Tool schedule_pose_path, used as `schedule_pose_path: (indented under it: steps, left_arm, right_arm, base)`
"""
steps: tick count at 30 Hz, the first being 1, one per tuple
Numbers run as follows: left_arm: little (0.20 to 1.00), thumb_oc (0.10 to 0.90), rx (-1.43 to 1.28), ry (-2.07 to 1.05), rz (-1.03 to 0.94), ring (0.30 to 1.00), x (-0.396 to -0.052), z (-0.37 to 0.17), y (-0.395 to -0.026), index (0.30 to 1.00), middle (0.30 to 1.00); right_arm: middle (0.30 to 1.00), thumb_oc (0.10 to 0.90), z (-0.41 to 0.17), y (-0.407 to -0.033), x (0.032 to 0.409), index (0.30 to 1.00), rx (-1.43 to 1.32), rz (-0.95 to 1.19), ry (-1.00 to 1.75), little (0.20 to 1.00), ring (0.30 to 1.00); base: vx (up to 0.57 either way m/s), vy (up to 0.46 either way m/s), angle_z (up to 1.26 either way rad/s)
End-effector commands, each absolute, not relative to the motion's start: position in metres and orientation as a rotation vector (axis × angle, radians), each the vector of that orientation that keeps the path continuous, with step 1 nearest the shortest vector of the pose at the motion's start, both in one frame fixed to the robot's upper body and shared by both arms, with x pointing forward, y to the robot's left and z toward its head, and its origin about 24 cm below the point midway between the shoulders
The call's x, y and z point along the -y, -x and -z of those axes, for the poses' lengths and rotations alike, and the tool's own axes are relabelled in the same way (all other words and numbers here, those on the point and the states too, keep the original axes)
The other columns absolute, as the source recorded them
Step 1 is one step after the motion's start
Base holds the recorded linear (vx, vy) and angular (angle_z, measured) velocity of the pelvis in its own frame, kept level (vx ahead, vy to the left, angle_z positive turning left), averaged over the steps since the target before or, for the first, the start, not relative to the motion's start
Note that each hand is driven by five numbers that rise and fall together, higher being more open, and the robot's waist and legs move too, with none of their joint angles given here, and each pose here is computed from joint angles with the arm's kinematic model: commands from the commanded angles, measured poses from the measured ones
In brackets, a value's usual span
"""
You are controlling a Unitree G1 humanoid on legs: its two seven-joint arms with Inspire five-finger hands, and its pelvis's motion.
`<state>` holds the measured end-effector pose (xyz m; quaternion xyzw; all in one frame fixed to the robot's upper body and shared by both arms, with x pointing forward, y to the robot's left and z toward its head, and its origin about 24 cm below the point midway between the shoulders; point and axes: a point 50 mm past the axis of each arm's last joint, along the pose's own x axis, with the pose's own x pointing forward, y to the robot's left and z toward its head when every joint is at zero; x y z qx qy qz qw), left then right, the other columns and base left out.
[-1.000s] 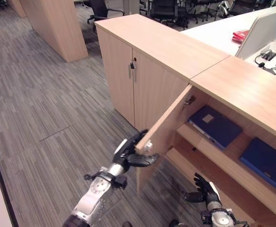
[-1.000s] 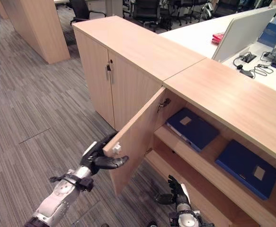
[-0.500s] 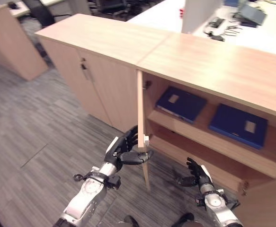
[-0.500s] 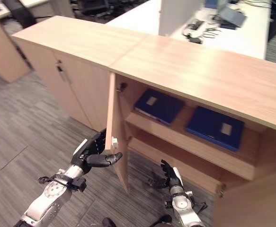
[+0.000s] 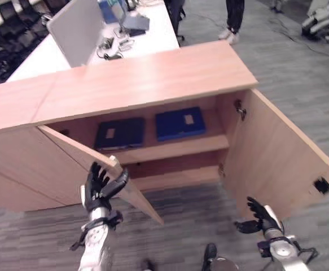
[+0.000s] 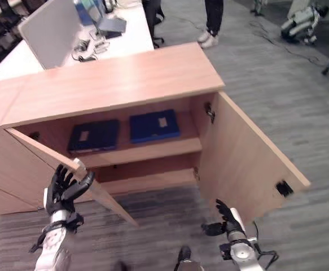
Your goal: Put the empty folder in the office cabinet
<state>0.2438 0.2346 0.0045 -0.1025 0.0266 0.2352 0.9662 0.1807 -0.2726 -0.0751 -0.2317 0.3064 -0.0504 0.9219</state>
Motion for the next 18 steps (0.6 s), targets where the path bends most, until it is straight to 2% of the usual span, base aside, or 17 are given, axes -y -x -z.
schedule_pose_path:
  steps: [1, 2, 5, 7, 11, 15, 18]
  left_arm:
    - [0.9, 0.8, 0.247, -0.096, -0.321, 0.9, -0.248, -0.112, -0.333, 0.9, 0.9]
    - [0.9, 0.8, 0.249, -0.096, -0.32, 0.9, -0.248, -0.113, -0.334, 0.9, 0.9]
    - [0.9, 0.8, 0.185, -0.204, -0.455, 0.9, -0.288, -0.121, -0.341, 0.9, 0.9]
    - [0.9, 0.8, 0.15, -0.26, -0.521, 0.9, -0.312, -0.132, -0.344, 0.9, 0.9]
    - [0.9, 0.8, 0.094, -0.325, -0.601, 0.9, -0.344, -0.14, -0.339, 0.9, 0.9]
    - [0.9, 0.8, 0.063, -0.313, -0.645, 0.9, -0.358, -0.138, -0.333, 0.9, 0.9]
    - [0.9, 0.8, 0.078, -0.293, -0.62, 0.9, -0.349, -0.132, -0.333, 0.9, 0.9]
  right_arm:
    - [0.9, 0.8, 0.039, -0.209, 0.248, 0.9, -0.377, -0.006, 0.459, 0.9, 0.9]
    - [0.9, 0.8, 0.039, -0.209, 0.248, 0.9, -0.376, -0.006, 0.459, 0.9, 0.9]
    - [0.9, 0.8, 0.039, -0.204, 0.247, 0.9, -0.377, -0.017, 0.458, 0.9, 0.9]
    - [0.9, 0.8, 0.041, -0.202, 0.243, 0.9, -0.38, -0.021, 0.441, 0.9, 0.9]
    - [0.9, 0.8, 0.044, -0.197, 0.233, 0.9, -0.381, -0.036, 0.403, 0.9, 0.9]
    - [0.9, 0.8, 0.048, -0.189, 0.229, 0.9, -0.397, -0.04, 0.383, 0.9, 0.9]
    - [0.9, 0.8, 0.053, -0.185, 0.229, 0.9, -0.42, -0.012, 0.364, 0.9, 0.9]
  base:
    - [0.14, 0.13, -0.58]
    - [0.15, 0.175, -0.74]
    - [0.09, 0.192, -1.26]
    - [0.07, 0.19, -0.37]
    - [0.06, 0.16, -0.92]
    - [0.03, 0.121, -0.84]
    - [0.01, 0.087, -0.26]
